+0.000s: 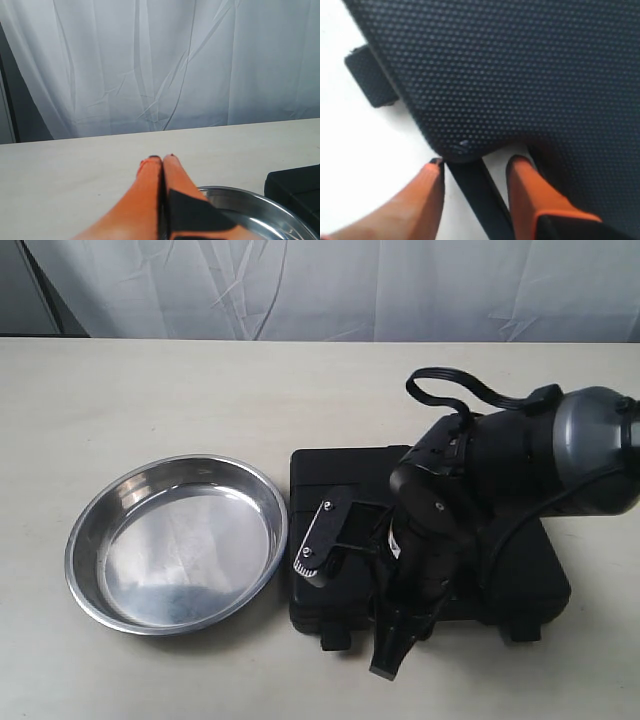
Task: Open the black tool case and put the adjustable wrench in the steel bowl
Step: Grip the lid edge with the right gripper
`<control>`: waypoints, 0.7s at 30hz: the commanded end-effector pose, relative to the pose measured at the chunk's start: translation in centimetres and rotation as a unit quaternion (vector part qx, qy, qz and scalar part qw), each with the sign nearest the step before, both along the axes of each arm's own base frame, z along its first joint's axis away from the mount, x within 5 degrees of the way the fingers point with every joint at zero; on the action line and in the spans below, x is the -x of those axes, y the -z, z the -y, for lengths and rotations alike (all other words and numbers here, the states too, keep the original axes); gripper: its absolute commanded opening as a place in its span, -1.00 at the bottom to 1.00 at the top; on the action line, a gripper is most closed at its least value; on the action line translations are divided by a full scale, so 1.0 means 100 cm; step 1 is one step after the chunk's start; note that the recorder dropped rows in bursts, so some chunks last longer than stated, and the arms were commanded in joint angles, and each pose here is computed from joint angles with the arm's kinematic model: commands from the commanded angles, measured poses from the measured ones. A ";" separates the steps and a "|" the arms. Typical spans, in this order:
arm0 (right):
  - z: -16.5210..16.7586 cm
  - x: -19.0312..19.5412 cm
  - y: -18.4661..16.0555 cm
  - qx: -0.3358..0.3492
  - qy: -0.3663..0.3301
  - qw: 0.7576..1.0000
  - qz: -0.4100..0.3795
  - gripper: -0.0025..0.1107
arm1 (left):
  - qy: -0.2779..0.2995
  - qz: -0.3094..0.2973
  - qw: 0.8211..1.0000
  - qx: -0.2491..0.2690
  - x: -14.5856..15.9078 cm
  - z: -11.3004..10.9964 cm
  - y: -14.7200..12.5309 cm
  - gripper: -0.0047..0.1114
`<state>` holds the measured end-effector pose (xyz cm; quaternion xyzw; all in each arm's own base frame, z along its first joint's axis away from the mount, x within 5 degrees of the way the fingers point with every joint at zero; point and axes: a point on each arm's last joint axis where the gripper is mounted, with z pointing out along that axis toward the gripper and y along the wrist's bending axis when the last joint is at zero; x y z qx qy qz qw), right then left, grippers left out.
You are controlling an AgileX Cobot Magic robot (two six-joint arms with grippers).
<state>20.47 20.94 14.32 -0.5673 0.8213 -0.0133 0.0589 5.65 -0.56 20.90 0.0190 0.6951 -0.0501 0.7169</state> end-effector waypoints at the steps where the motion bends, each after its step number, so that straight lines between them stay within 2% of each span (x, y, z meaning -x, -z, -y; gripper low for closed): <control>1: 0.001 0.000 0.000 -0.004 0.008 1.000 -0.004 -0.48 | 0.004 0.001 1.000 0.006 0.000 0.000 0.000 -0.92; 4: 0.000 0.001 0.001 -0.007 0.014 1.000 -0.010 -0.92 | 0.004 0.001 1.000 0.006 0.000 0.000 0.000 -0.92; 5: 0.000 0.001 0.001 -0.008 0.015 1.000 -0.010 -0.96 | 0.004 0.001 1.000 0.006 0.000 0.000 0.000 -0.92; 13: 0.003 0.004 -0.005 0.000 0.017 1.000 -0.018 -0.96 | 0.004 0.001 1.000 0.006 0.000 0.000 0.000 -0.92; 21: 0.010 0.011 -0.047 -0.047 0.020 0.998 0.021 -0.96 | 0.004 0.001 1.000 0.006 0.000 0.000 0.000 -0.92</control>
